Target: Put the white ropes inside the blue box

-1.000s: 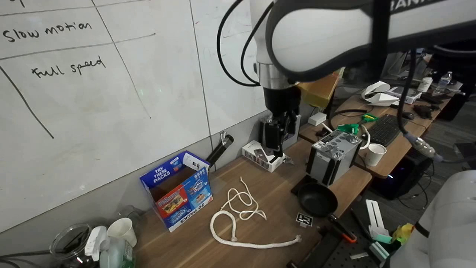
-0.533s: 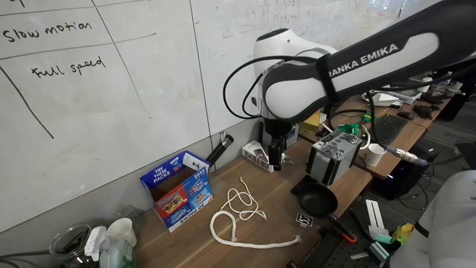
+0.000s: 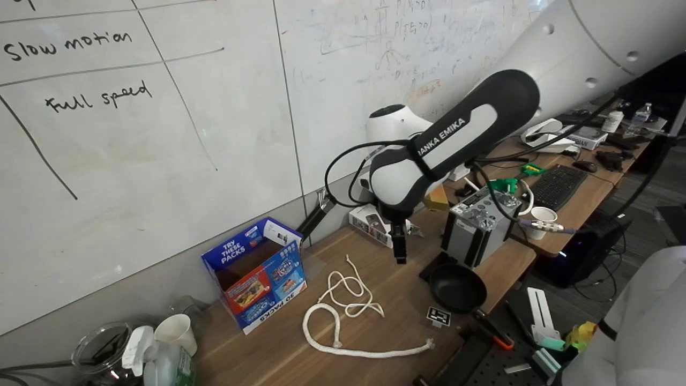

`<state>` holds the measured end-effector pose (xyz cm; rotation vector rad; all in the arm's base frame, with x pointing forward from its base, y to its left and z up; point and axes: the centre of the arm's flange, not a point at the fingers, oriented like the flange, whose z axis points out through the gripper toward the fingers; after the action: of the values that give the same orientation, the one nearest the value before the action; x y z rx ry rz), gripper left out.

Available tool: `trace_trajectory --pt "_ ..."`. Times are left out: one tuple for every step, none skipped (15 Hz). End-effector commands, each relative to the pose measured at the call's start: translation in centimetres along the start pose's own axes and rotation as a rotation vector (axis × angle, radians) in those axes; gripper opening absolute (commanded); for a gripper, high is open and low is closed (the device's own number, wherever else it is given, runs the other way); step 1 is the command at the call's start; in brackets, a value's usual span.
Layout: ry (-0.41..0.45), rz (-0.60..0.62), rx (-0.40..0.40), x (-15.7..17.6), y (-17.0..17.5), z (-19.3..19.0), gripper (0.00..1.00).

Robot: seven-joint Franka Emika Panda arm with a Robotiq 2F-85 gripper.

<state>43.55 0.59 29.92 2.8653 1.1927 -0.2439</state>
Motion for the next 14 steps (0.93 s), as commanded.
trace_trajectory --pt "0.016 -0.07 0.009 1.7 2.8 4.0 1.0" --pt "0.021 -0.081 0.011 2.1 3.1 5.0 1.0" --pt "0.023 -0.095 0.013 2.4 3.3 6.1 1.0" --pt "0.027 -0.105 0.02 3.0 3.5 7.1 1.0" --pt "0.031 -0.111 0.025 3.4 3.7 8.0 1.0" --pt "0.059 -0.112 0.029 4.0 3.8 9.0 1.0" --pt "0.075 -0.118 0.033 4.5 3.9 9.8 1.0" --pt "0.084 -0.119 0.043 4.9 3.8 10.7 1.0" --pt "0.097 -0.124 0.049 5.3 3.8 11.5 1.0" --pt "0.141 -0.127 0.048 5.8 3.7 12.5 1.0" --pt "0.16 -0.119 0.056 6.3 3.7 13.1 1.0" --pt "0.168 -0.116 0.068 6.6 3.8 14.1 1.0" --pt "0.178 -0.12 0.073 6.8 3.8 14.9 1.0" --pt "0.181 -0.12 0.082 7.0 4.0 15.8 1.0"
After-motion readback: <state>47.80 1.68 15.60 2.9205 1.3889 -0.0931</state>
